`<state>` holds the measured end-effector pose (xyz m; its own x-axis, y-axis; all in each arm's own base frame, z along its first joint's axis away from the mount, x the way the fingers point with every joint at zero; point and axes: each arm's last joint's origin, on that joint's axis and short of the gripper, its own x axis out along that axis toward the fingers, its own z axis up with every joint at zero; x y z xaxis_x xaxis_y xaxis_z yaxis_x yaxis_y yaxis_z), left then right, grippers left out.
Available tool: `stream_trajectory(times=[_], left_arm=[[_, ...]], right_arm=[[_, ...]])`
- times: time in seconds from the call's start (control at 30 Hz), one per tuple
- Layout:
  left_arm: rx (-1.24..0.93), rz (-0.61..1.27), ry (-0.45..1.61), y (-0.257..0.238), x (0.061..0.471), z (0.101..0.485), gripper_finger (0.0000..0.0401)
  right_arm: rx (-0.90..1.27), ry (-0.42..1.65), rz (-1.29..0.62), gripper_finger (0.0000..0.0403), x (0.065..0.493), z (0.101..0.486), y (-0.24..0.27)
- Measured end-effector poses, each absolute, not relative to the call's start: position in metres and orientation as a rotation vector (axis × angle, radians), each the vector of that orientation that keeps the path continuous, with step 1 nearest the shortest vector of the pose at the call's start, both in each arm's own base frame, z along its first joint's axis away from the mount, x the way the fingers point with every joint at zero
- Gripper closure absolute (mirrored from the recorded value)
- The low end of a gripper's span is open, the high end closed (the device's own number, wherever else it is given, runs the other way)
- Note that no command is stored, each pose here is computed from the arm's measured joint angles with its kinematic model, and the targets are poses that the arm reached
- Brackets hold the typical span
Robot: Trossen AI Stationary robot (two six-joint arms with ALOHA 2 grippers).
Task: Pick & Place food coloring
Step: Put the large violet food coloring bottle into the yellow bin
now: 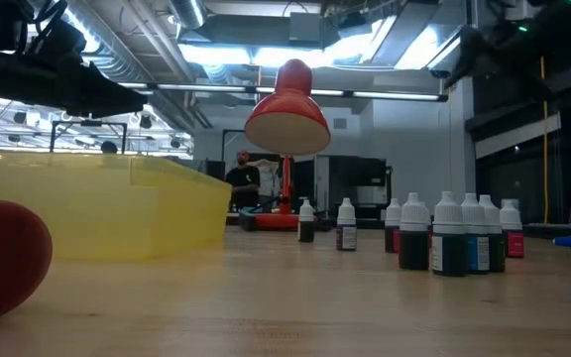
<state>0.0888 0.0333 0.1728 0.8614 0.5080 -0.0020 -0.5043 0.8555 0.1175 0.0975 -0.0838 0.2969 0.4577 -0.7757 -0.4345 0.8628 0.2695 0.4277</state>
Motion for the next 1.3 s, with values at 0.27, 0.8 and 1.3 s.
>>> stream_trajectory(times=[0.27, 0.8, 1.3], left_arm=[[0.115, 0.532, 0.033, 0.033, 0.089, 0.173, 0.004], [0.114, 0.532, 0.033, 0.033, 0.089, 0.173, 0.004], [0.114, 0.532, 0.033, 0.033, 0.089, 0.173, 0.004]], right_arm=[[0.777, 0.368, -1.18, 0.0004, 0.147, 0.335, -0.119], [0.978, 0.823, -1.201, 0.0004, 0.222, 0.277, -0.168], [1.032, 1.061, -1.206, 0.0004, 0.243, 0.202, -0.17]])
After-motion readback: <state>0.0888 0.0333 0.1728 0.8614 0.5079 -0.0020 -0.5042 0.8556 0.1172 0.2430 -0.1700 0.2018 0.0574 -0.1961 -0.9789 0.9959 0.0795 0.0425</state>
